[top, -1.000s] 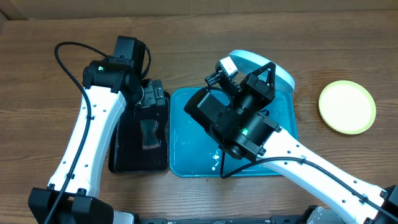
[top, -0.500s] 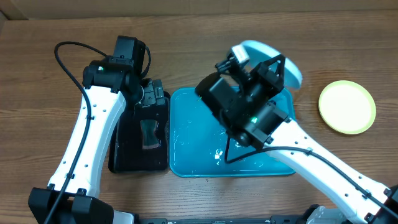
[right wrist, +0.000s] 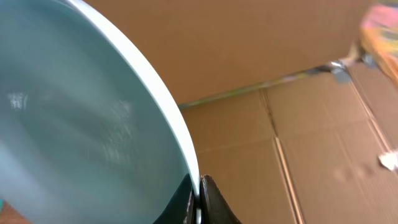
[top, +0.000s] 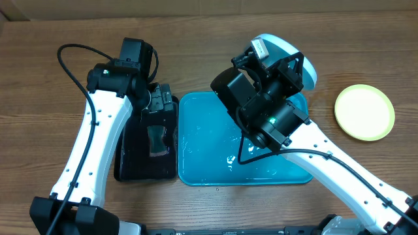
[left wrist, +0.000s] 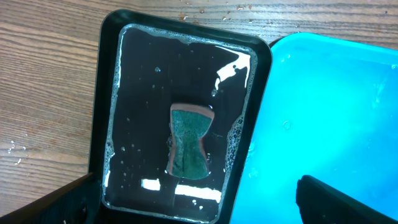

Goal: Clean dirty plates on tray and stack at the side
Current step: 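Carry the tilted white plate with the right gripper over the tray, then lower the white plate onto the yellow plate stack at the right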

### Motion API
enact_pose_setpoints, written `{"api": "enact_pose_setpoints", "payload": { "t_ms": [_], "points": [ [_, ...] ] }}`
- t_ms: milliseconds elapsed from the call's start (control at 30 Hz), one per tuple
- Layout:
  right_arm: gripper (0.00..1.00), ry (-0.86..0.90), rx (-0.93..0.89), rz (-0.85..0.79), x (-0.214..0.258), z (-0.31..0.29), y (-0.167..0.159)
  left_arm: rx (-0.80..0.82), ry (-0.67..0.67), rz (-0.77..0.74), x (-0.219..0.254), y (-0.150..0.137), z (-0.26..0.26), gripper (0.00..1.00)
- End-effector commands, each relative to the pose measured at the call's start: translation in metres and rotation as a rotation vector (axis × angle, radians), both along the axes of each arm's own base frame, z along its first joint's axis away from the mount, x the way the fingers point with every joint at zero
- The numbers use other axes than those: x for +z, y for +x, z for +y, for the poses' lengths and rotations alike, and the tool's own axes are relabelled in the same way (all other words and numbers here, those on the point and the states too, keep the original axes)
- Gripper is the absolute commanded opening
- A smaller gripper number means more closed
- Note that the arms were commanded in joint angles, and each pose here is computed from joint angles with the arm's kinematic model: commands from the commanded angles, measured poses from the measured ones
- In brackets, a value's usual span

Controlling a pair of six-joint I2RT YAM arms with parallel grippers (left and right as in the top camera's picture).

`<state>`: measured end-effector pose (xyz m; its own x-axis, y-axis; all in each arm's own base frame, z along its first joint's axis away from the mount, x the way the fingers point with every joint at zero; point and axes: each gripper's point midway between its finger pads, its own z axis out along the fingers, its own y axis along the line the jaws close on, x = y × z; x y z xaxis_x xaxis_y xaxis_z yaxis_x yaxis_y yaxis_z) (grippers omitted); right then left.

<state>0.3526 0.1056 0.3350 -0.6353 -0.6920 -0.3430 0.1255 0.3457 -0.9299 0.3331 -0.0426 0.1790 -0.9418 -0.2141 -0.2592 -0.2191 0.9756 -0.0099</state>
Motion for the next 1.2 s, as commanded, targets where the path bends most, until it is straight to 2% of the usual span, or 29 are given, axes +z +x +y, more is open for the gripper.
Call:
{"api": "enact_pose_setpoints", "payload": {
  "t_ms": [0,67,100,167,233,267,433,567,700,900,1033,1167],
  "points": [
    [0.04,0.067,-0.004,-0.055,0.012,-0.003,-0.005,-0.008,0.019,0.007,-0.003,0.000,0.006,1.00],
    [0.04,0.154,0.071,0.011,-0.005,0.010,-0.001,-0.008,0.020,0.009,-0.003,0.000,0.006,1.00],
    [0.04,0.139,0.058,0.015,-0.006,0.006,-0.004,-0.008,0.019,0.008,-0.003,0.000,0.006,1.00],
    [0.04,0.171,0.025,-0.067,0.000,0.005,-0.012,-0.008,0.020,0.012,-0.003,-0.001,0.006,1.00],
    [0.04,0.321,0.140,0.133,-0.041,0.027,-0.010,-0.008,0.020,0.009,-0.003,0.000,0.006,1.00],
    [0.04,0.390,0.138,0.179,-0.054,0.029,-0.013,-0.008,0.019,0.006,-0.003,0.000,0.006,1.00],
    [0.04,0.958,-0.007,0.372,-0.121,0.044,-0.029,-0.008,0.020,0.012,-0.003,-0.001,0.006,1.00],
    [0.04,1.261,-0.194,0.417,-0.153,0.034,-0.027,-0.008,0.019,0.008,-0.003,0.000,0.006,1.00],
    [0.04,1.419,-0.358,0.367,-0.168,-0.002,-0.012,-0.008,0.020,0.007,-0.003,0.000,0.006,1.00],
    [0.04,1.573,-0.653,0.107,-0.169,-0.092,0.006,-0.008,0.019,0.006,-0.003,0.000,0.006,1.00],
    [0.04,1.613,-0.853,-0.062,-0.174,-0.167,0.000,-0.008,0.021,0.015,-0.003,-0.002,0.006,1.00],
    [0.04,1.648,-1.044,-0.162,-0.189,-0.229,-0.021,-0.008,0.021,0.016,-0.003,-0.002,0.006,1.00]
  ]
}}
